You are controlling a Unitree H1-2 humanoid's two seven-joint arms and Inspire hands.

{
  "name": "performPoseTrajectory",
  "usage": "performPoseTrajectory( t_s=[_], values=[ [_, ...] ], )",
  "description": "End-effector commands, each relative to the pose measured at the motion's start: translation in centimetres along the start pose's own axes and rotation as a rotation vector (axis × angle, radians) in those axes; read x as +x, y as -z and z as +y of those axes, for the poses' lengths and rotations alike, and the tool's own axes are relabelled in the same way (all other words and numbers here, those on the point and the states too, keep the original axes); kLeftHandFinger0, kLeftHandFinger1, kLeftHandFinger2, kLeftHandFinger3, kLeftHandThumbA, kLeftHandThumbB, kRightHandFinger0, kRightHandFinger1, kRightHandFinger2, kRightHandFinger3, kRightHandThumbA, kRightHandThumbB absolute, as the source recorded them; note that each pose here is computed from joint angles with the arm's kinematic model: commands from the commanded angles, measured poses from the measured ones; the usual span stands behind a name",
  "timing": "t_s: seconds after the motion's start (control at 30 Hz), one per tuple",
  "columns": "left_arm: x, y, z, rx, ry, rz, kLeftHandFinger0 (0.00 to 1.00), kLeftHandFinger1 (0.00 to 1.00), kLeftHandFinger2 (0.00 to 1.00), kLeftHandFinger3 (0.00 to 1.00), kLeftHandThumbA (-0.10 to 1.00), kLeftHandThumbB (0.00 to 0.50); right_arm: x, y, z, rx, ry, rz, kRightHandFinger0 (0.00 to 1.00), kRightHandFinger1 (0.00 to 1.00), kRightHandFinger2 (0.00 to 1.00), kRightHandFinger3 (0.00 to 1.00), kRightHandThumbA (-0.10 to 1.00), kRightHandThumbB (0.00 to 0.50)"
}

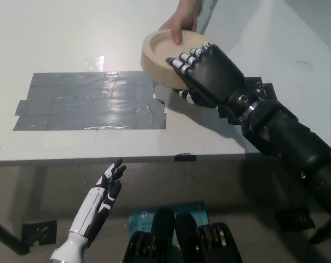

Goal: A stack of plates is kept in the middle of the desk close to the robot and the robot grabs the stack with its right hand, picks it up and hands it to a person.

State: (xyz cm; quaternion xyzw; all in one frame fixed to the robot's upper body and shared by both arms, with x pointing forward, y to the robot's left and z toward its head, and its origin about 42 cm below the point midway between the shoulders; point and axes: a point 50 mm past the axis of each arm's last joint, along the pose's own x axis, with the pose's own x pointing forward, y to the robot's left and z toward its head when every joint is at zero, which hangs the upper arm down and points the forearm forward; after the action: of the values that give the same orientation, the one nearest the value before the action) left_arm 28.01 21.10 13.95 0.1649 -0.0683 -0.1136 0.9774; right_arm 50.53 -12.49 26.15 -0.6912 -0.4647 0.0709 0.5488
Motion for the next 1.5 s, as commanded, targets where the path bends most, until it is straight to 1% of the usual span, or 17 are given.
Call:
performPoseTrajectory(
  t_s=[0.0, 0.03, 0.13, 0.2, 0.33, 0.47, 0.57, 0.63, 0.8, 0.87, 0.97, 1.1, 1.17, 1.27, 1.33, 1.4, 1.47],
  values=[
    [-0.1, -1.2, 0.3, 0.021, 0.010, -0.054, 1.00, 1.00, 1.00, 1.00, 1.00, 0.000, 1.0, 0.4, -2.4, 0.125, -0.188, 0.113, 1.00, 1.00, 1.00, 1.00, 0.65, 0.500],
    [0.0, -1.2, 0.3, 0.020, 0.012, -0.054, 1.00, 1.00, 1.00, 1.00, 1.00, 0.000, 0.8, 0.2, -2.6, 0.159, -0.184, 0.121, 1.00, 1.00, 1.00, 1.00, 0.65, 0.500],
    [0.1, -1.2, 0.3, 0.022, 0.013, -0.059, 1.00, 1.00, 1.00, 1.00, 1.00, 0.001, -0.2, -0.2, -3.3, 0.243, -0.182, 0.135, 1.00, 1.00, 1.00, 1.00, 0.81, 0.500],
    [0.1, -1.2, 0.3, 0.023, 0.012, -0.058, 1.00, 1.00, 1.00, 1.00, 1.00, 0.000, -0.6, -0.4, -3.9, 0.271, -0.178, 0.141, 1.00, 1.00, 1.00, 1.00, 0.83, 0.500],
    [0.3, -1.3, 0.5, 0.024, 0.008, -0.063, 1.00, 1.00, 1.00, 1.00, 1.00, 0.000, -2.0, -0.6, -7.2, 0.325, -0.120, 0.154, 1.00, 1.00, 1.00, 1.00, 0.91, 0.500],
    [0.4, -1.3, 0.7, 0.022, 0.000, -0.067, 1.00, 1.00, 1.00, 1.00, 1.00, 0.000, -5.3, -1.1, -13.0, 0.387, 0.041, 0.126, 1.00, 1.00, 1.00, 1.00, 1.00, 0.500],
    [0.5, -1.4, 0.8, 0.026, 0.001, -0.063, 1.00, 1.00, 1.00, 1.00, 1.00, 0.000, -8.1, -2.0, -16.1, 0.437, 0.124, 0.129, 1.00, 1.00, 1.00, 1.00, 0.99, 0.500],
    [0.6, -1.6, 0.6, 0.029, 0.002, -0.065, 1.00, 1.00, 1.00, 1.00, 1.00, 0.000, -10.9, -3.2, -18.1, 0.476, 0.181, 0.146, 1.00, 1.00, 1.00, 1.00, 0.93, 0.500],
    [0.4, -1.3, 0.7, 0.032, -0.005, -0.067, 1.00, 1.00, 1.00, 1.00, 1.00, 0.000, -16.9, -6.7, -20.6, 0.515, 0.342, 0.172, 1.00, 1.00, 1.00, 1.00, 0.98, 0.488],
    [0.3, -1.2, 0.6, 0.030, -0.005, -0.061, 1.00, 1.00, 1.00, 1.00, 1.00, 0.000, -18.7, -7.8, -21.0, 0.546, 0.383, 0.188, 1.00, 1.00, 1.00, 1.00, 1.00, 0.451],
    [0.0, -1.0, 0.4, 0.025, -0.002, -0.047, 1.00, 1.00, 1.00, 1.00, 1.00, 0.003, -21.4, -10.3, -20.5, 0.666, 0.403, 0.265, 1.00, 1.00, 1.00, 1.00, 1.00, 0.446],
    [-0.7, -0.5, 0.0, 0.001, -0.015, -0.035, 1.00, 1.00, 1.00, 1.00, 1.00, 0.038, -23.6, -12.1, -16.5, 0.877, 0.377, 0.406, 1.00, 1.00, 1.00, 1.00, 1.00, 0.391],
    [-1.4, -0.2, -0.1, -0.008, -0.024, -0.028, 1.00, 1.00, 1.00, 1.00, 1.00, 0.050, -24.6, -13.4, -13.0, 1.103, 0.351, 0.481, 1.00, 1.00, 1.00, 1.00, 1.00, 0.363],
    [-2.1, 0.1, -0.3, -0.015, -0.027, -0.017, 1.00, 1.00, 1.00, 1.00, 1.00, 0.083, -25.2, -15.0, -9.4, 1.358, 0.290, 0.589, 1.00, 1.00, 1.00, 1.00, 1.00, 0.386],
    [-2.5, 0.1, -0.4, -0.017, -0.025, -0.012, 1.00, 1.00, 1.00, 1.00, 1.00, 0.074, -25.2, -15.9, -7.5, 1.518, 0.261, 0.648, 1.00, 1.00, 1.00, 1.00, 1.00, 0.390],
    [-2.8, 0.3, -0.6, -0.031, -0.025, -0.010, 1.00, 1.00, 1.00, 1.00, 1.00, 0.071, -25.4, -16.6, -5.7, 1.584, 0.221, 0.670, 1.00, 1.00, 1.00, 1.00, 1.00, 0.332],
    [-2.9, 0.4, -0.6, -0.030, -0.030, -0.009, 1.00, 1.00, 1.00, 1.00, 1.00, 0.073, -25.3, -17.2, -4.3, 1.617, 0.184, 0.689, 1.00, 1.00, 1.00, 1.00, 1.00, 0.314]
  ],
)
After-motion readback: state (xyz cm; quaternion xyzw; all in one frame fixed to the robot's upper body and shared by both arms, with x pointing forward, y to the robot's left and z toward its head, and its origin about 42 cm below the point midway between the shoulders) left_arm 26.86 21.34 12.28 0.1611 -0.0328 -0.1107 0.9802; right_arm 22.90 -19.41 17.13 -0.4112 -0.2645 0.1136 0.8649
